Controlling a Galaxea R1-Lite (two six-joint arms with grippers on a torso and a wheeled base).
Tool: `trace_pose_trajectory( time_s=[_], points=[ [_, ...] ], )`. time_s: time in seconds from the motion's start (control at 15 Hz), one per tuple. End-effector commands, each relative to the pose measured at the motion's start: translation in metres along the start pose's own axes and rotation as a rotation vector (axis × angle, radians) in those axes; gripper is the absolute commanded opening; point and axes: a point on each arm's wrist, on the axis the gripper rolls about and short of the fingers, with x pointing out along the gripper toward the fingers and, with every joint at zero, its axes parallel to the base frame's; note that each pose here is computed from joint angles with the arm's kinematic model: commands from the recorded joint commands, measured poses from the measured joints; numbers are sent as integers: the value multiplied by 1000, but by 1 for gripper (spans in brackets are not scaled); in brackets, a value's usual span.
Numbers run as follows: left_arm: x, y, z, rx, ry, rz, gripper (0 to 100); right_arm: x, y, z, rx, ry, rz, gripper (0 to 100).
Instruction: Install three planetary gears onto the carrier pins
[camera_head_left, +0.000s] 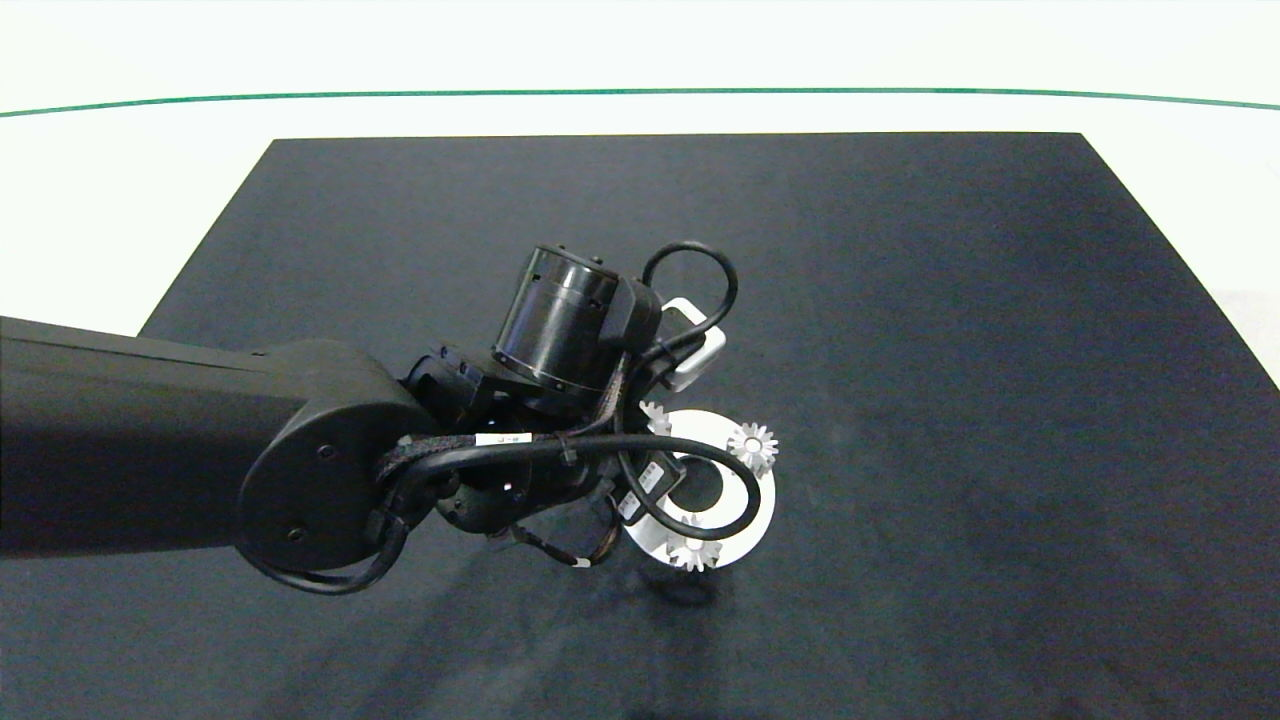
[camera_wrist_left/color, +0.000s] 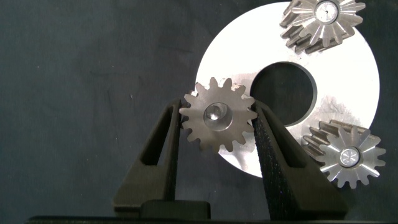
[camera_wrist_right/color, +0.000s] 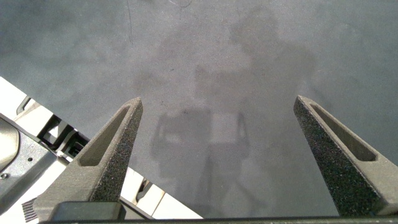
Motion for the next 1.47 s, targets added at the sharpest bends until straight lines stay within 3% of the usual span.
trace_pose_trajectory(
  time_s=[0.07, 1.0, 1.47],
  points=[
    [1, -1, -1, 4, 5, -1, 0, 1, 0, 0, -3, 5, 1, 100],
    [13, -4, -3, 6, 24, -6, 0, 4, 2, -2, -8, 21, 10, 100],
    [2, 2, 4, -5, -8, 7, 0, 6, 3, -4, -13, 31, 23, 100]
  ],
)
